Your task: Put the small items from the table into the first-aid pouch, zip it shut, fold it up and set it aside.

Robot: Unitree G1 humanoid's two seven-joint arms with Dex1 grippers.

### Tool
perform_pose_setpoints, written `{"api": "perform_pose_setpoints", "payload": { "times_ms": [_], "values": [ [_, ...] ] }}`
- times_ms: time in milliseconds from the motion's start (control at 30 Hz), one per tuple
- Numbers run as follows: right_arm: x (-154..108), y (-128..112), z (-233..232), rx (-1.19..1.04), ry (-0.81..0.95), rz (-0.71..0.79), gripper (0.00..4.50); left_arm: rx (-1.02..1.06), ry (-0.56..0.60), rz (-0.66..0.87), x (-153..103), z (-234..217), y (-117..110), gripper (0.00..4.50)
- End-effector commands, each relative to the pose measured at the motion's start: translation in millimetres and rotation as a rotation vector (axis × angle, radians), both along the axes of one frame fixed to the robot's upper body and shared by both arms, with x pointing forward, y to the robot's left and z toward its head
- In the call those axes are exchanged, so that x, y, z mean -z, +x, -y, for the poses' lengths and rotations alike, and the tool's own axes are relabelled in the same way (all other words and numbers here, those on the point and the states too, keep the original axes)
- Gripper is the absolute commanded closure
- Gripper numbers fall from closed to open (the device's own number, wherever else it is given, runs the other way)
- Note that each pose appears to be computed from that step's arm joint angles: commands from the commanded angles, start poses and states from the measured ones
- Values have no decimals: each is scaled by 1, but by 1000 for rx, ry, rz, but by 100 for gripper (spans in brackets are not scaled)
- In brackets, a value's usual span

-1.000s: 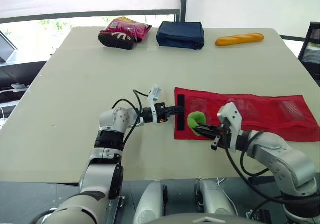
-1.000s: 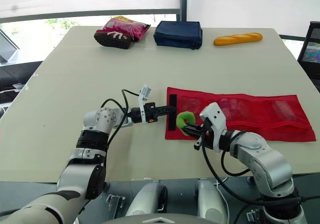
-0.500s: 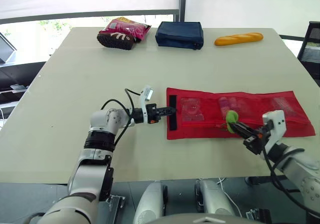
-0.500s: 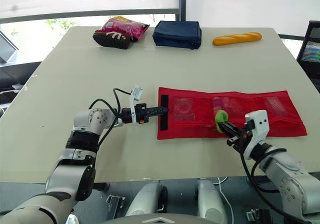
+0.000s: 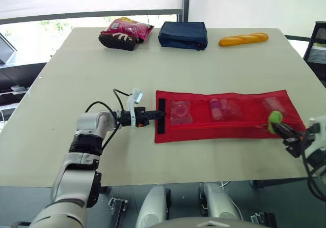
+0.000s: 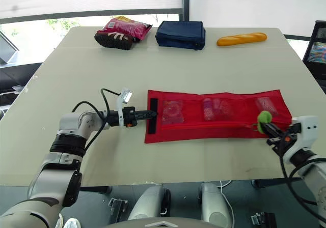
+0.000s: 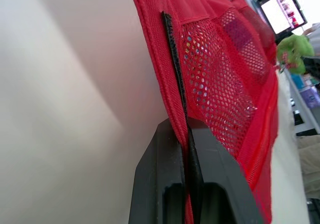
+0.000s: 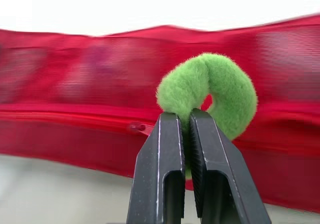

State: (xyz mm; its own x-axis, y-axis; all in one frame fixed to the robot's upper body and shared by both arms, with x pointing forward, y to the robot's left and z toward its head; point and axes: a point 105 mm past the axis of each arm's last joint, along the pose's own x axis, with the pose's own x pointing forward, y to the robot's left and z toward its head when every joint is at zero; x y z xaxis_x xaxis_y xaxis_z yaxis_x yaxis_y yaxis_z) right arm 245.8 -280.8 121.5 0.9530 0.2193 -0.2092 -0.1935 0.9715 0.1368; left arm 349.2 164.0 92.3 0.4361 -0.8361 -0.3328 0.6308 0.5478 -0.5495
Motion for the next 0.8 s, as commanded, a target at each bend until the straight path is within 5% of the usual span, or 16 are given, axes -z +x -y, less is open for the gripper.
{"api": "perform_pose_setpoints", "payload": {
  "times_ms": [33,500,800],
  "values": [
    [-7,0,46,188,-97,26,444,-64,79,14,4,-27,3,450],
    [-9,4,113,532,-261,1,444,-154,141,63,-8,-61,5,450],
    [-19,17,80,340,-230,54,444,-227,221,88,-13,-92,9,450]
  ]
}}
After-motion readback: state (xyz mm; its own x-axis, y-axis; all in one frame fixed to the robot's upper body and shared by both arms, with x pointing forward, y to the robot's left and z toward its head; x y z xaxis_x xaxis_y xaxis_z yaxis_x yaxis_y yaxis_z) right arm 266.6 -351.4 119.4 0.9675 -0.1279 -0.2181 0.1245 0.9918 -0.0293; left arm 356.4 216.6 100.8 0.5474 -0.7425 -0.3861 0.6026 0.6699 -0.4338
